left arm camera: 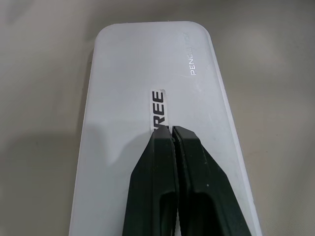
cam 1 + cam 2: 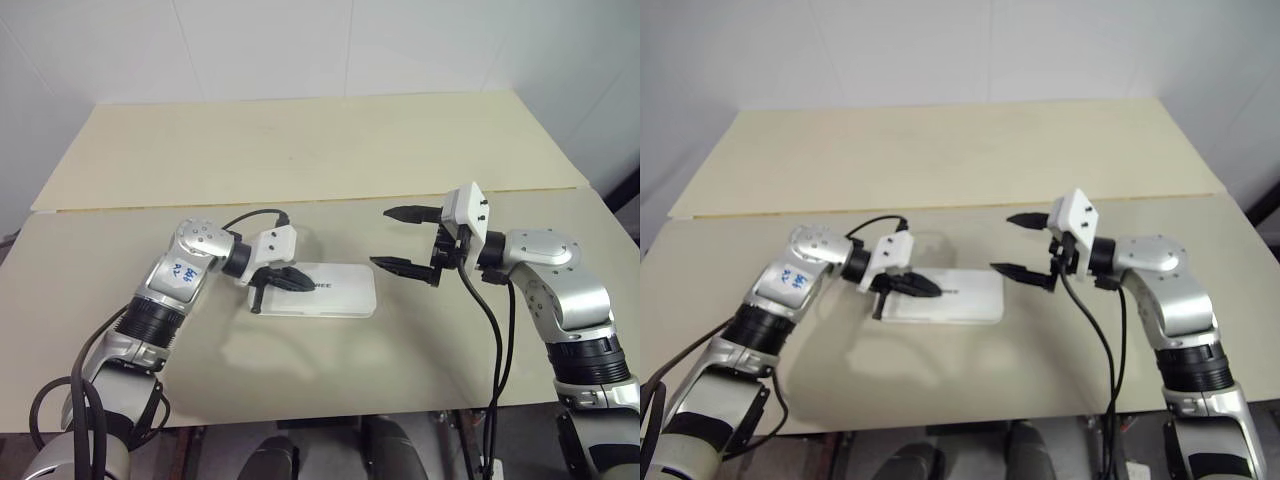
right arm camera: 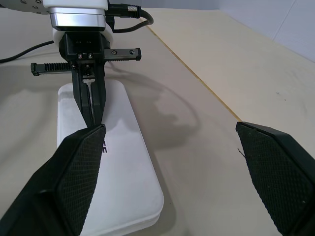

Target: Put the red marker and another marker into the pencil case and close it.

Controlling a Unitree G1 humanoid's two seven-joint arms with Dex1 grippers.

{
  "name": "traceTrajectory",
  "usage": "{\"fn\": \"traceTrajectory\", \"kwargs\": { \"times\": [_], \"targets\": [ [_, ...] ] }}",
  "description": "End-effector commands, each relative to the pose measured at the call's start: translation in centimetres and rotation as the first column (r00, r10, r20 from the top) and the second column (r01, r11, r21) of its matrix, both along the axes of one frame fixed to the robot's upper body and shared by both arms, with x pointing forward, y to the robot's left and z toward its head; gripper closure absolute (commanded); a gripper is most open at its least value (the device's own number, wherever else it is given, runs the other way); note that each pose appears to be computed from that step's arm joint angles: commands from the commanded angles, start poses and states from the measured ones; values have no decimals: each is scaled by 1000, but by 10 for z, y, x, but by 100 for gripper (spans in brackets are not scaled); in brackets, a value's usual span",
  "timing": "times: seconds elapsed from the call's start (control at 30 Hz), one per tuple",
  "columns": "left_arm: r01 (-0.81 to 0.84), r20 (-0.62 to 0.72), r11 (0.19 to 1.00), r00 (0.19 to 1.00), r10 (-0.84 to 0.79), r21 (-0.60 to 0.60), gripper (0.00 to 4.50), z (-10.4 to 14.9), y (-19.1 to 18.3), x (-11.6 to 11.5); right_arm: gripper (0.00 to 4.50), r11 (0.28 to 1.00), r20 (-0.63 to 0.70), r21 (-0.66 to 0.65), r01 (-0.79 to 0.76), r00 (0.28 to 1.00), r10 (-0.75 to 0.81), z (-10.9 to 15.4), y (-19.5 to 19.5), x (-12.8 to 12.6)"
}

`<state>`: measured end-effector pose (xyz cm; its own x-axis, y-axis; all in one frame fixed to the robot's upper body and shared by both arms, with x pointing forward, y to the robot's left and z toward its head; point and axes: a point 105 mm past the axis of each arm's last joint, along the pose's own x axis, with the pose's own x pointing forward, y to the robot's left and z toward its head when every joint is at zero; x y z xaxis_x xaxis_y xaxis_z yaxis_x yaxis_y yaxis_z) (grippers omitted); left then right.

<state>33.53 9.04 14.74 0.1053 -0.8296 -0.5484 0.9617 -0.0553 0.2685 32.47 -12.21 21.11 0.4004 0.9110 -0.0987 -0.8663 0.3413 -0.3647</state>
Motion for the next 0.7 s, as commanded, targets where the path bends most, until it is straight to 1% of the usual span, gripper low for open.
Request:
{"fn": "traceTrajectory", "kwargs": {
  "times": [0.03, 0.23, 0.33, 0.43, 0.5, 0.53, 0.57, 0.6, 0.7],
  "targets": [
    [-9, 23, 1000, 1000, 9, -2, 445, 0, 1, 0, 0, 1000, 58, 24, -15, 998, 14, 18, 2, -3],
    [-48, 55, 994, 997, 54, -103, 445, 23, 17, 2, 0, 999, 51, 19, -26, 998, 25, 19, 0, 0],
    [-59, 63, 985, 996, 70, -160, 445, 36, 27, -1, 0, 999, 48, 21, -29, 998, 28, 19, 0, 2],
    [-78, 85, 968, 991, 101, -238, 445, 53, 35, -6, 0, 999, 39, 22, -32, 999, 31, 17, -2, 4],
    [-92, 86, 953, 989, 122, -290, 445, 60, 39, -10, 0, 1000, 32, 13, -27, 999, 26, 14, -6, 6],
    [-111, 80, 939, 986, 144, -326, 404, 63, 43, -13, 0, 1000, 32, 7, -23, 999, 23, 13, -8, 7],
    [-125, 66, 927, 985, 158, -353, 383, 65, 46, -17, 0, 1000, 32, 5, -17, 999, 17, 13, -10, 8],
    [-143, 59, 918, 982, 177, -371, 351, 65, 50, -19, 0, 1000, 32, 4, -13, 999, 13, 12, -13, 8],
    [-209, 42, 899, 969, 244, -386, 247, 59, 64, -26, 0, 1000, 36, -9, -8, 999, 8, 12, -18, 9]
  ]
}}
